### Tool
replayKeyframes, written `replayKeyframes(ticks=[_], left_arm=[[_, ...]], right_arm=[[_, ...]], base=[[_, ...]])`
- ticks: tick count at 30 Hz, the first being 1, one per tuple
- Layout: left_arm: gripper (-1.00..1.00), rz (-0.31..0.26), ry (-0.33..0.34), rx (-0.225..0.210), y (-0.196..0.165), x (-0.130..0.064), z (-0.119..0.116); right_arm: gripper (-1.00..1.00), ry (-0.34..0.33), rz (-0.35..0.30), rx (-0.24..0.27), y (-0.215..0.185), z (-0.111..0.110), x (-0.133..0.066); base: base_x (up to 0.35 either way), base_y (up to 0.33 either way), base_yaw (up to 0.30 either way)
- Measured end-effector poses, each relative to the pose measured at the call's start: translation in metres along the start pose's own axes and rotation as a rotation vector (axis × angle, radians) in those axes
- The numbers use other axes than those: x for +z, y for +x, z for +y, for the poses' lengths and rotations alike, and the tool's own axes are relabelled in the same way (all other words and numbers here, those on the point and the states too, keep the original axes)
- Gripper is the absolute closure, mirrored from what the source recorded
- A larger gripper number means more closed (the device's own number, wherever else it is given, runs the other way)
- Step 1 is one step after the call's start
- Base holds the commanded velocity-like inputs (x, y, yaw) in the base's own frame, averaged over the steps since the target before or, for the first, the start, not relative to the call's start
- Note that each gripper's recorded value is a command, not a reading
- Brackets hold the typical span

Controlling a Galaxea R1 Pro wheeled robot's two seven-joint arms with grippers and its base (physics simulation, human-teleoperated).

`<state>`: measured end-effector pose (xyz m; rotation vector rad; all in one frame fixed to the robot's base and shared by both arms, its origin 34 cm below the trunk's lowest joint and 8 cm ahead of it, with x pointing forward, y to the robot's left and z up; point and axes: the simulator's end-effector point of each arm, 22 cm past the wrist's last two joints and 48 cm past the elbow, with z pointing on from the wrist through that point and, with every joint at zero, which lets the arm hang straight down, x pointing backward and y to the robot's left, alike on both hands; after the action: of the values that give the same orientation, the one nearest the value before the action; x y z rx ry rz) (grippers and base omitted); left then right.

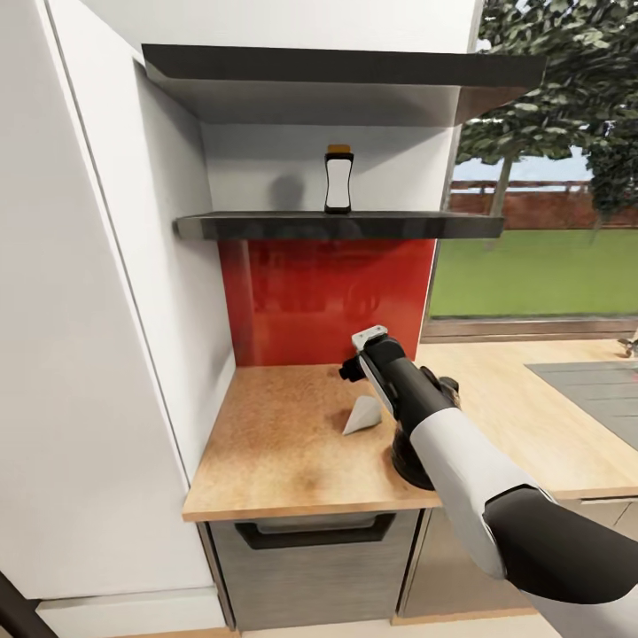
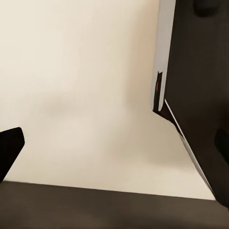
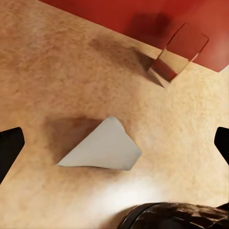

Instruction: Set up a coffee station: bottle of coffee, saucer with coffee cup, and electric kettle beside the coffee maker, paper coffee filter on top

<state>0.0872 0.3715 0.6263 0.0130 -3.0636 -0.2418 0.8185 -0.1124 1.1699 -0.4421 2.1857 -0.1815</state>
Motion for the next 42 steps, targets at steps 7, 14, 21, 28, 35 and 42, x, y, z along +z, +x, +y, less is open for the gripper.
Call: replayKeyframes(ticks=[7,14,21,28,35,42], left_arm=[[-1.00,0.052,-0.006,0.005,0.030,-0.001,0.004],[-1.00,0.085,-0.012,0.009,0.052,-0.002,0.007],[-1.00,0.090,-0.015,0.009,0.054,-0.002,0.010],[-1.00,0.100,-0.015,0.011,0.060,-0.002,0.009],[-1.00,0.165,-0.019,0.013,0.083,-0.005,0.012],[-1.00,0.174,-0.020,0.014,0.085,-0.005,0.013]], right_arm=[[-1.00,-0.015,0.003,-0.001,0.004,0.006,0.001],[-1.00,-0.001,-0.022,0.003,-0.008,0.001,-0.007],[-1.00,-0.004,0.000,0.001,0.000,0.002,-0.003],[-1.00,-0.006,0.039,-0.003,0.015,0.004,0.005],[-1.00,-0.023,0.258,-0.027,0.104,0.014,0.036],[-1.00,-0.026,0.318,-0.035,0.129,0.017,0.042]], base=[[0.199,0.000,0.000],[0.132,0.000,0.000],[0.225,0.000,0.000],[0.025,0.000,0.000],[0.113,0.000,0.000],[0.078,0.000,0.000]])
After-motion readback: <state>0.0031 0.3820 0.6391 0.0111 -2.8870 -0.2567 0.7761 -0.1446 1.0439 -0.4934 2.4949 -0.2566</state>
